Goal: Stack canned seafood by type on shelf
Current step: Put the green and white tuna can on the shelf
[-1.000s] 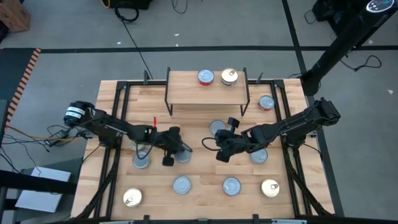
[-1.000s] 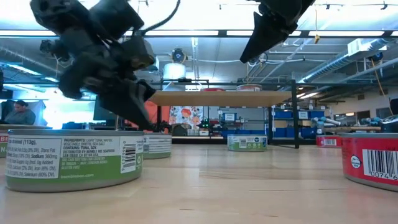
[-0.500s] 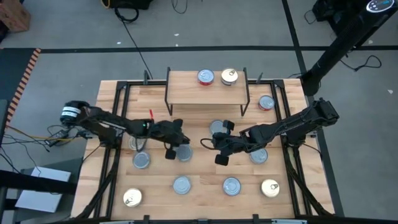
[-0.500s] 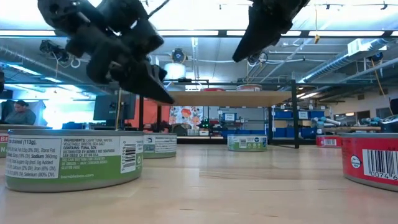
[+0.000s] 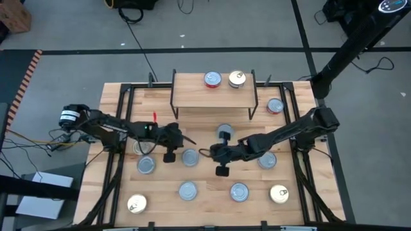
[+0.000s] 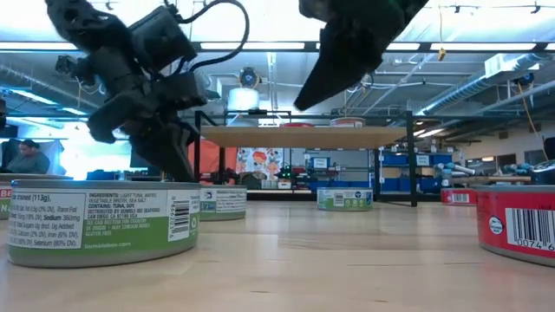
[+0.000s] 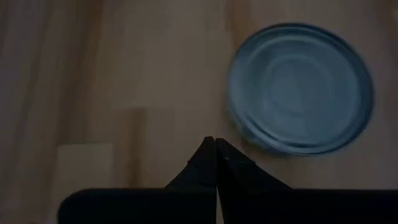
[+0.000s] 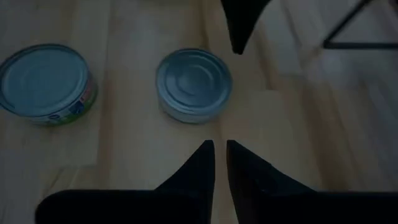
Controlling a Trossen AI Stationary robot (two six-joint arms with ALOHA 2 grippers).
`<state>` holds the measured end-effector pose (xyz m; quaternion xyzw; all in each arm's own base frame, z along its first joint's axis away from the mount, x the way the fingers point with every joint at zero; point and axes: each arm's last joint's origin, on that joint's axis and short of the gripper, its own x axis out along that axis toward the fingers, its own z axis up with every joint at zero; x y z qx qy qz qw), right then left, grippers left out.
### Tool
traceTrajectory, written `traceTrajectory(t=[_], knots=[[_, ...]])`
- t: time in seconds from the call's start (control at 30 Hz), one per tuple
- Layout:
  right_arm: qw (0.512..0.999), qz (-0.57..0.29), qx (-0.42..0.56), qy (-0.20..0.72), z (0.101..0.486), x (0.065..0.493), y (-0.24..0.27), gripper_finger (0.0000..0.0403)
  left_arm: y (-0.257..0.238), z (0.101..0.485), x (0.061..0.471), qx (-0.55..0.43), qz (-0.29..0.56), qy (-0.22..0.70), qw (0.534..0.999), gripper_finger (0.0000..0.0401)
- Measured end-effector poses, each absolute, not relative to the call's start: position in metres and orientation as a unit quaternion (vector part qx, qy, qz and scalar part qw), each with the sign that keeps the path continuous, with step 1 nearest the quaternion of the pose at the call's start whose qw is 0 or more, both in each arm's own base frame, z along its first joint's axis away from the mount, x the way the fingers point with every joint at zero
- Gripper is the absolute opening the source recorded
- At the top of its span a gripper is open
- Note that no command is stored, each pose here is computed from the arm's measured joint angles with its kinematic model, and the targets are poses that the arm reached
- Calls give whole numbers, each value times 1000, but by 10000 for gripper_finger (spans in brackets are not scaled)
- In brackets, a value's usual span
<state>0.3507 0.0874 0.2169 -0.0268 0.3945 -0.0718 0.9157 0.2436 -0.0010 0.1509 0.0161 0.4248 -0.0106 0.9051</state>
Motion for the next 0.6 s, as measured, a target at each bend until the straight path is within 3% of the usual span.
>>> traceTrajectory(t=[0.33, 0.6], knots=[[921, -14, -52, 387, 180, 377, 89, 107, -10, 121, 219, -84, -22, 334, 939, 0], [923, 47, -96, 371, 156, 393, 86, 130, -24, 124, 220, -103, -21, 286, 952, 0]])
